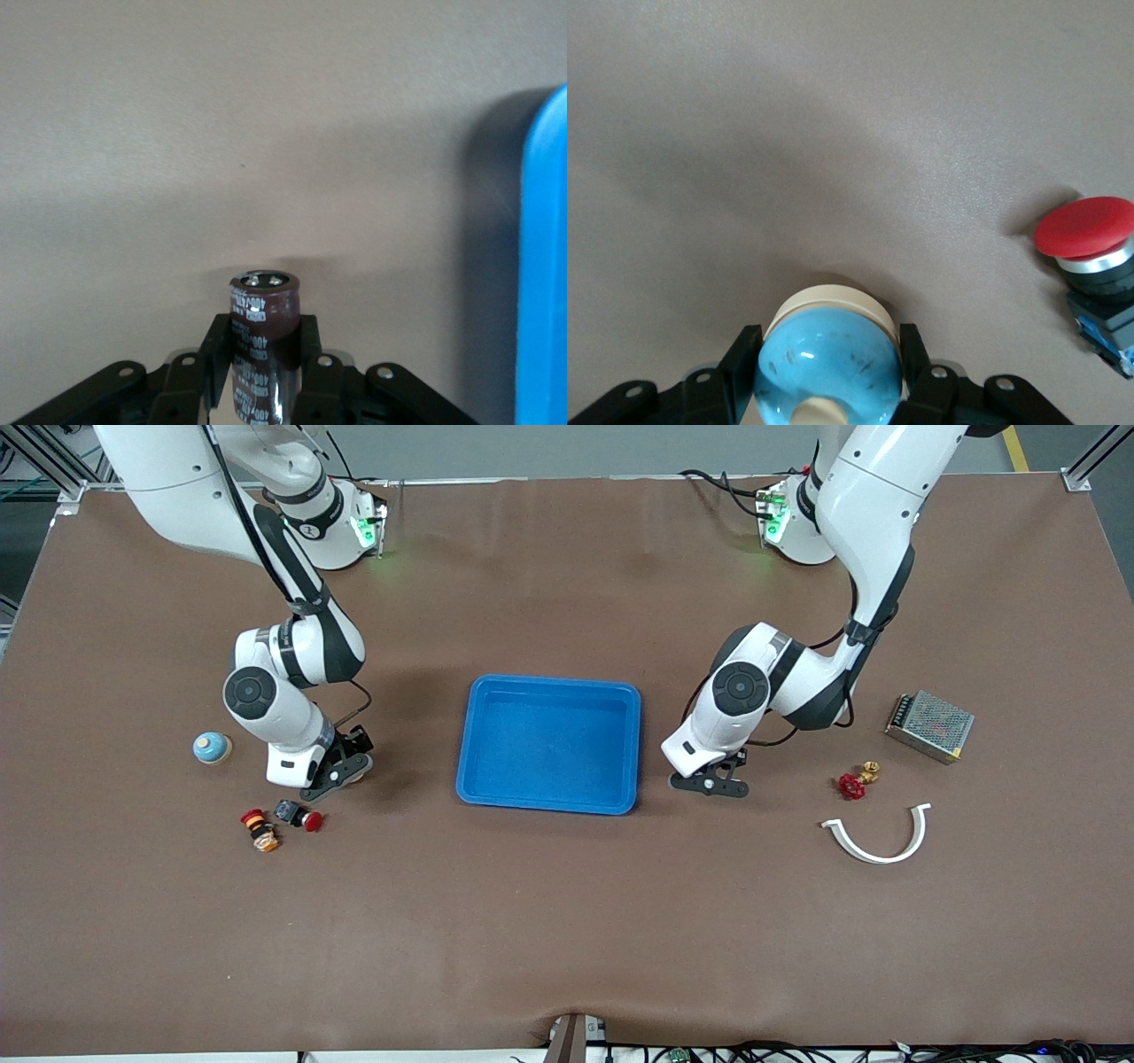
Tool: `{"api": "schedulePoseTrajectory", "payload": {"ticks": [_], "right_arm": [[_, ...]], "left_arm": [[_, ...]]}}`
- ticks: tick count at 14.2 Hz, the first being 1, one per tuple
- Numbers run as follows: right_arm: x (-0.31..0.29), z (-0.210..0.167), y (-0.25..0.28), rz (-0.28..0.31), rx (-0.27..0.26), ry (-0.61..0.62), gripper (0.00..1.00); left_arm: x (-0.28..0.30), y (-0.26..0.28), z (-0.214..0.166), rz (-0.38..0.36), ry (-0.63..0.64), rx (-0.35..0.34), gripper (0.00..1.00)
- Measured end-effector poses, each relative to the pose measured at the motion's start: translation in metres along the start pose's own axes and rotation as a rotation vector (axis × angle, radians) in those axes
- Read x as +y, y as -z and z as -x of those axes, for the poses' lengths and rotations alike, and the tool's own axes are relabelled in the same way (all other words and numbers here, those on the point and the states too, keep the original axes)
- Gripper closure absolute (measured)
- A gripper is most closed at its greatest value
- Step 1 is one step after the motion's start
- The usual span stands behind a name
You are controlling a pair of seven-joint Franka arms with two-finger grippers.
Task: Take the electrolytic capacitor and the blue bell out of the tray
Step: 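Place the bell beside the first bell while the left gripper places the capacitor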
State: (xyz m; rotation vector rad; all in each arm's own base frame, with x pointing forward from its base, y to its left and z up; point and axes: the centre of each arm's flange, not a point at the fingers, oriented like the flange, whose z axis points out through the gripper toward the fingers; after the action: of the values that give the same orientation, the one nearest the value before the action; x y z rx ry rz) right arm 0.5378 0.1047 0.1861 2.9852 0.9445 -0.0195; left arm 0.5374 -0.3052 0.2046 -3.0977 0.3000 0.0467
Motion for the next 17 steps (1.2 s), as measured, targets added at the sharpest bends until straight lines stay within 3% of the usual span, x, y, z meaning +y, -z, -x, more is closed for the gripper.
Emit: {"api": "schedulePoseTrajectory", "payload": {"ticks": [7, 11, 17], "right_arm": [[0.000, 0.000, -0.002, -0.001, -0.003, 0.000, 0.28], [0.000, -0.004, 0.002, -0.006, -0.010, 0.003, 0.00], [0.000, -0.041, 0.078, -0.069, -0.174, -0.089, 0.00]], "left_arm": [[0.001, -0.016, 0.014, 0.018, -0.022, 0.021, 0.65], [-0.017, -0.019, 0.011, 0.015, -0.039, 0.024, 0.65], [-0.032, -0.019, 0.006, 0.017, -0.049, 0.029, 0.65]]}}
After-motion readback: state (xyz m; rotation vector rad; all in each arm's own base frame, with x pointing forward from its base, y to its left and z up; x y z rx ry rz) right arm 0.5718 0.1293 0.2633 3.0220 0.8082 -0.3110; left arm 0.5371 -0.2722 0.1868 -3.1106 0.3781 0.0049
